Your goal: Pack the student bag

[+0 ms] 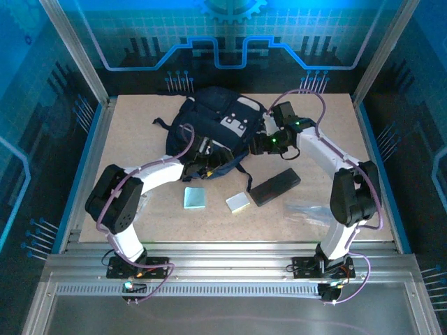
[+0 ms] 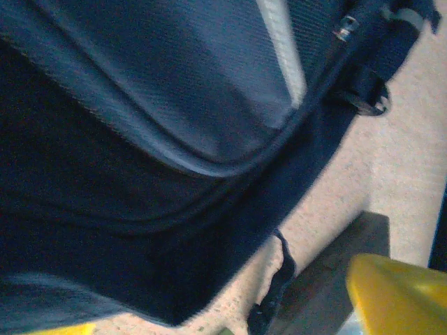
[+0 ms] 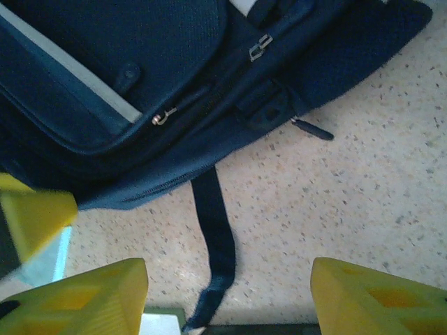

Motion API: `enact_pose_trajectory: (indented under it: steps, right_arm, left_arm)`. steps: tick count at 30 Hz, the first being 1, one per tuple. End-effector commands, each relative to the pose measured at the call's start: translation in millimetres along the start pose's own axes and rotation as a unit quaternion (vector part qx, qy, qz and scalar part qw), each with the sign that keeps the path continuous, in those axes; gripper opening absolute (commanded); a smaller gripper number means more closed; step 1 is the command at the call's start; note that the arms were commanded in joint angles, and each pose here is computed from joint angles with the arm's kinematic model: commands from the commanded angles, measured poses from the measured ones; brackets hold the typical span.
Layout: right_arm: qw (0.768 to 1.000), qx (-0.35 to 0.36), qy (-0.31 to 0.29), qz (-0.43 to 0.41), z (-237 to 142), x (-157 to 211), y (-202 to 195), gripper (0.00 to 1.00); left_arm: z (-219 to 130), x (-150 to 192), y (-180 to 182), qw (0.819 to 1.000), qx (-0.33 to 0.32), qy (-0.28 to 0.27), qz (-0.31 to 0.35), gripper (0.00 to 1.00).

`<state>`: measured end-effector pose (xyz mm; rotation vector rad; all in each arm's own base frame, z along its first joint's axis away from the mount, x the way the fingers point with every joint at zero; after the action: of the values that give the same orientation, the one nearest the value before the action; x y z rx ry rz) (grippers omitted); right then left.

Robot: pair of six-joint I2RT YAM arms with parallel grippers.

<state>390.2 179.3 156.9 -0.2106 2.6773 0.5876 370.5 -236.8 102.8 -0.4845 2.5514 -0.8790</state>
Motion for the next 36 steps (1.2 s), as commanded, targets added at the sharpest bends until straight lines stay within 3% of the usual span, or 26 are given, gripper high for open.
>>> enact_pose_trajectory:
  steps: [1,6,13,19,21,26,31,36]
  right_arm:
    - [0.998,-0.051,-0.038,0.017,0.1,-34.2,18.7,0.69]
    - [0.995,-0.092,-0.030,0.026,28.1,-53.5,36.2,0.75]
    - [0.990,-0.128,-0.021,0.046,72.0,-66.5,51.3,0.75]
    - [0.996,-0.063,-0.017,0.064,106.5,-72.4,24.9,0.75]
    - [0.996,-0.047,-0.013,0.070,114.6,-71.8,16.2,0.75]
    - [0.997,-0.002,-0.023,0.076,113.4,-72.8,-5.0,0.75]
    - [0.997,0.024,-0.054,0.047,92.9,-93.5,-13.4,0.77]
    - [0.998,0.031,-0.046,0.025,105.3,-111.0,-20.7,0.77]
  left_arm:
    - [-28.8,-4.2,-17.3,0.998,0.015,-0.014,0.053,0.99]
    - [-64.6,-13.6,6.8,0.994,-0.048,-0.060,0.076,0.99]
    - [-75.6,-45.2,61.7,0.992,-0.078,-0.099,0.008,0.96]
    - [-54.9,-45.9,108.1,0.990,-0.106,-0.090,-0.024,0.77]
    - [-42.9,-40.6,120.9,0.990,-0.118,-0.070,-0.034,0.65]
    - [-19.8,-31.4,136.4,0.990,-0.127,-0.039,-0.045,0.24]
    - [-14.8,-32.5,140.8,0.989,-0.140,-0.032,-0.041,0.19]
    - [-18.7,-36.8,138.4,0.988,-0.145,-0.039,-0.032,0.19]
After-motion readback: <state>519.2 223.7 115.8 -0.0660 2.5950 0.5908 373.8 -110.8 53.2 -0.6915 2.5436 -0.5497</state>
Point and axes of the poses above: each hand's point on the last joint's axis, 136 mm out from that joint toward the fingers, its own z axis out along the fingers, its own y axis along the line the jaws close on, x = y × z, the point moved 2 cm from there along -z, back along the fingers, and after that the axes turned 2 degrees about z, right-handed, at the moved point
